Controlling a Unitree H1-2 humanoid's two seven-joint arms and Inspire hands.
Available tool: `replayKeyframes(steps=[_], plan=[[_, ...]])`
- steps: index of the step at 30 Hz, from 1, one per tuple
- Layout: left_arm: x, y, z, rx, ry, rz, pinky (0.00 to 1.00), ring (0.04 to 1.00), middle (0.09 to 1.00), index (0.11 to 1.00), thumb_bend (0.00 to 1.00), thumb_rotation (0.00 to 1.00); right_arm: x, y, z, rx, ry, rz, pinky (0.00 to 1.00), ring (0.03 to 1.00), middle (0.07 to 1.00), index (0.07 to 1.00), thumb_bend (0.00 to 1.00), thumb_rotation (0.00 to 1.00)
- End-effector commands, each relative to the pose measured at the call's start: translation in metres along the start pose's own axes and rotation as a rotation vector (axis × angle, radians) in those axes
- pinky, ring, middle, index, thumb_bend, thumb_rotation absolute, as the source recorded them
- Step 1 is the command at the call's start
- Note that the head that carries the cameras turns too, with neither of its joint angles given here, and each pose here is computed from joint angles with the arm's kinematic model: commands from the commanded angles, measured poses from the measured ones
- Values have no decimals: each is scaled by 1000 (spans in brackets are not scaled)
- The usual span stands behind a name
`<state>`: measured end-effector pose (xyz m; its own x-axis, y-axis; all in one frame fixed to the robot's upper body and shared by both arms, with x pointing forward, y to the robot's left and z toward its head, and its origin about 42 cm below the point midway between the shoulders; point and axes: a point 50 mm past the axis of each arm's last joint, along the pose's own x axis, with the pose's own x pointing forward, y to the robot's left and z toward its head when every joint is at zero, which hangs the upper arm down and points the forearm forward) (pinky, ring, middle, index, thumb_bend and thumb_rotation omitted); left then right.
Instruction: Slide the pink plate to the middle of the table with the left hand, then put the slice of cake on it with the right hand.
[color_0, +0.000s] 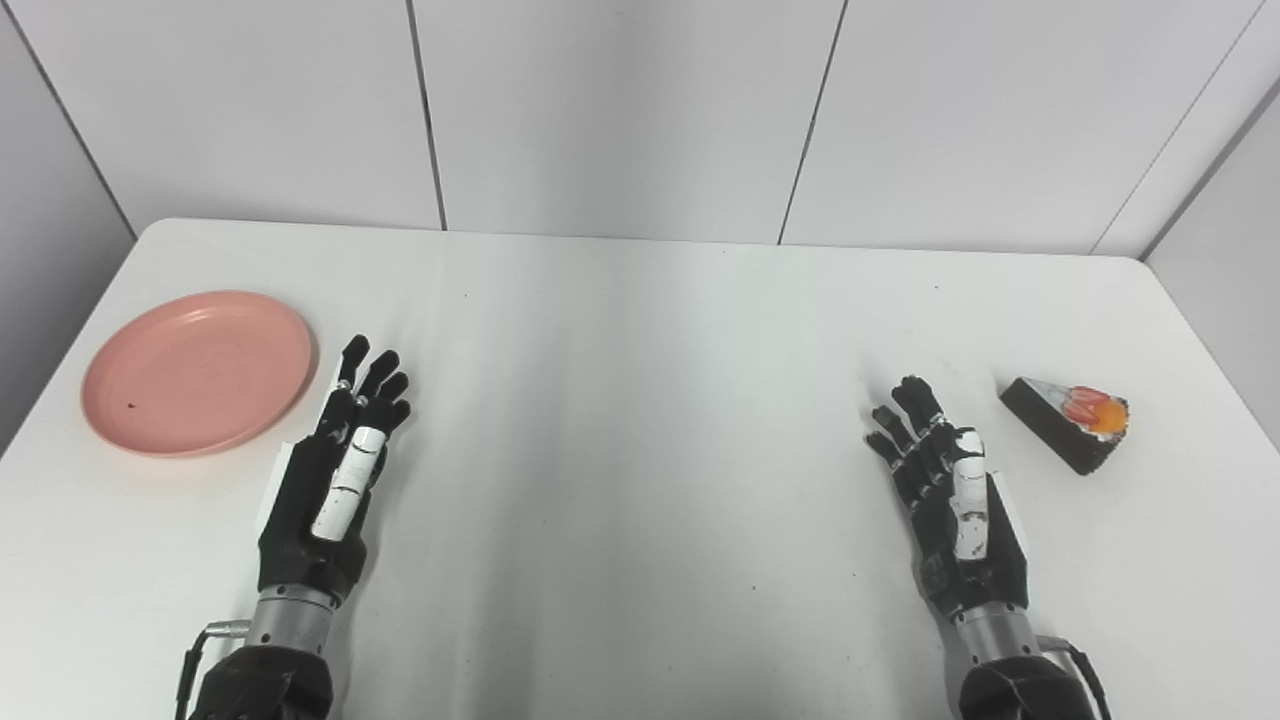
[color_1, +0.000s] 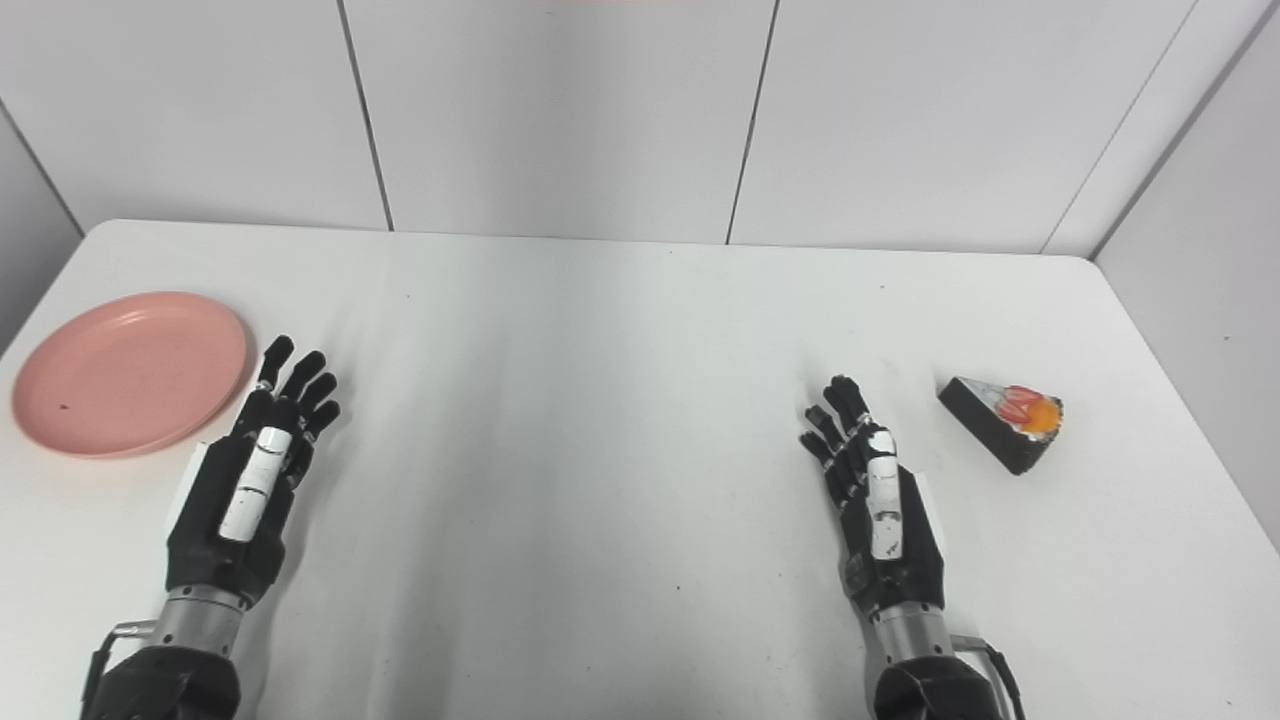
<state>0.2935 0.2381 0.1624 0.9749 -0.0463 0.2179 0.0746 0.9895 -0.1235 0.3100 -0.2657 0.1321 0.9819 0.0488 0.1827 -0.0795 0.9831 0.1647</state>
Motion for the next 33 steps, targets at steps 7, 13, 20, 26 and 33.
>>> replayKeyframes(steps=[7, 13, 20, 26, 33], plan=[[8, -1, 8, 3, -52, -12, 951, 959, 965, 998, 763, 713, 7, 0, 8, -4, -37, 14, 920, 919, 954, 919, 831, 950], [8, -2, 3, 9, -47, -8, 944, 955, 963, 995, 756, 721, 8, -3, 4, -2, -36, 17, 929, 926, 960, 925, 832, 952], [8, -7, -6, 20, -45, -7, 938, 948, 959, 998, 765, 741, 8, -13, -1, -7, -31, 18, 951, 943, 974, 939, 812, 963], [7, -13, -12, 11, -44, -5, 925, 935, 945, 980, 783, 724, 6, -23, -6, -12, -37, 16, 946, 940, 966, 932, 814, 972], [6, -18, -19, 16, -42, -10, 924, 939, 950, 992, 752, 749, 5, -30, -10, 0, -26, 26, 965, 944, 972, 949, 799, 990]])
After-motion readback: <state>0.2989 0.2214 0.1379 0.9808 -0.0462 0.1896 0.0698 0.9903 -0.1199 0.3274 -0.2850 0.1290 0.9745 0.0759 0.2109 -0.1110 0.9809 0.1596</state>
